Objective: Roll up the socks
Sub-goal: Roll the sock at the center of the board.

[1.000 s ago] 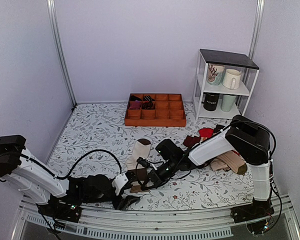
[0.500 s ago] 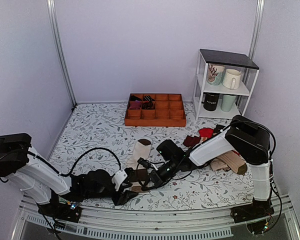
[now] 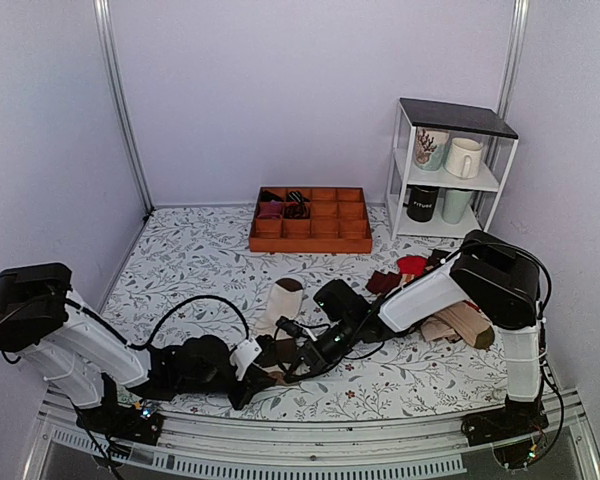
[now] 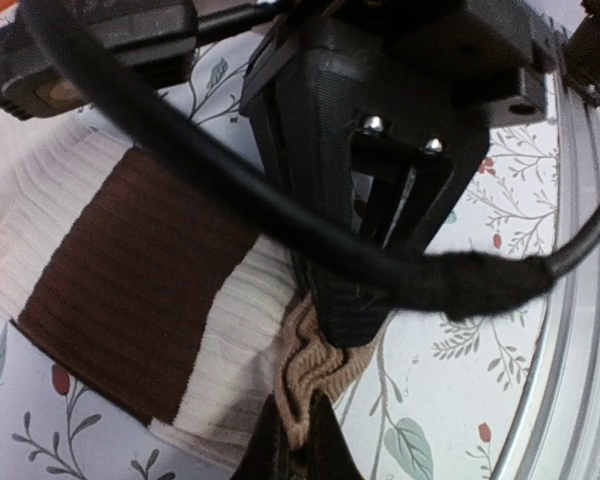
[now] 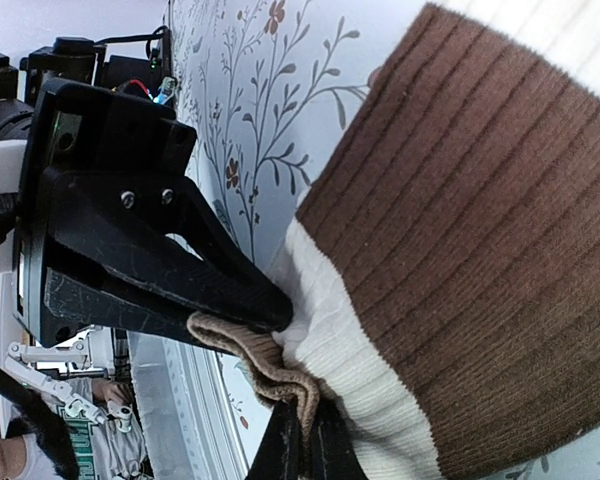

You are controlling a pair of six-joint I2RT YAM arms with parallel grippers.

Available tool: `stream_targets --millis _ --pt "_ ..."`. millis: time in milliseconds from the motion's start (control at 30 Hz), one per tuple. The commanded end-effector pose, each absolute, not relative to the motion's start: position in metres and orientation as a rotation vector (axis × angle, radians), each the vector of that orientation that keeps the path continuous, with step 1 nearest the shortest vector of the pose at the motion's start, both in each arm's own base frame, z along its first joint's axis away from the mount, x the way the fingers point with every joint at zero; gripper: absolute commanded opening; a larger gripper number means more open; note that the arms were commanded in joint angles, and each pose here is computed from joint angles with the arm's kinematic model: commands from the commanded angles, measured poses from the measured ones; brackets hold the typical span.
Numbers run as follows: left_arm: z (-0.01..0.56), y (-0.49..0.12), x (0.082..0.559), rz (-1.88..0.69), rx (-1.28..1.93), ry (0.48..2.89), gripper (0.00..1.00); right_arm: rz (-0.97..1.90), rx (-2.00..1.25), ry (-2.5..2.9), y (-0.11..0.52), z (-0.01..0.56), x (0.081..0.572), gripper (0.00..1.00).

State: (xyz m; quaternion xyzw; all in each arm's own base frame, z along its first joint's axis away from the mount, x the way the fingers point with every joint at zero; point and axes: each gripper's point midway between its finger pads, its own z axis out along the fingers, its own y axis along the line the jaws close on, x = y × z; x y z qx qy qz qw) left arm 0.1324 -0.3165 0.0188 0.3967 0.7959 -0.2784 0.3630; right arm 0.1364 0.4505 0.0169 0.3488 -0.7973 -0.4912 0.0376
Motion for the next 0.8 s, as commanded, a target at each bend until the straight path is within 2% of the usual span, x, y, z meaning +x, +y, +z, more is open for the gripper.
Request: stream_targets --millis 0,167,400,500,600,767 --pt "0.004 -0.309 0.139 -0.683 0.941 2.189 0.00 -1.272 0.944 -2.494 0.420 -0.031 0.122 0.01" --pt "-0.020 -0.290 0.132 -0.658 0.820 2.393 0.00 -1.362 1.075 -2.494 0.428 -0.009 0.128 0.16" --pt "-0.043 -0.271 0.113 -0.712 0.718 2.586 0.00 -1.689 1.624 -2.561 0.439 0.061 0.150 0.31" --pt "-0.052 -0.265 0.108 -0.694 0.712 2.640 0.00 -1.732 2.017 -2.592 0.432 0.078 0.147 0.34" --pt "-0.057 -0.263 0.103 -0.696 0.716 2.672 0.00 -1.649 2.440 -2.524 0.428 0.079 0.135 0.34" --pt "-0.063 -0.261 0.100 -0.690 0.724 2.700 0.00 -1.453 2.844 -2.354 0.434 0.062 0.117 0.35"
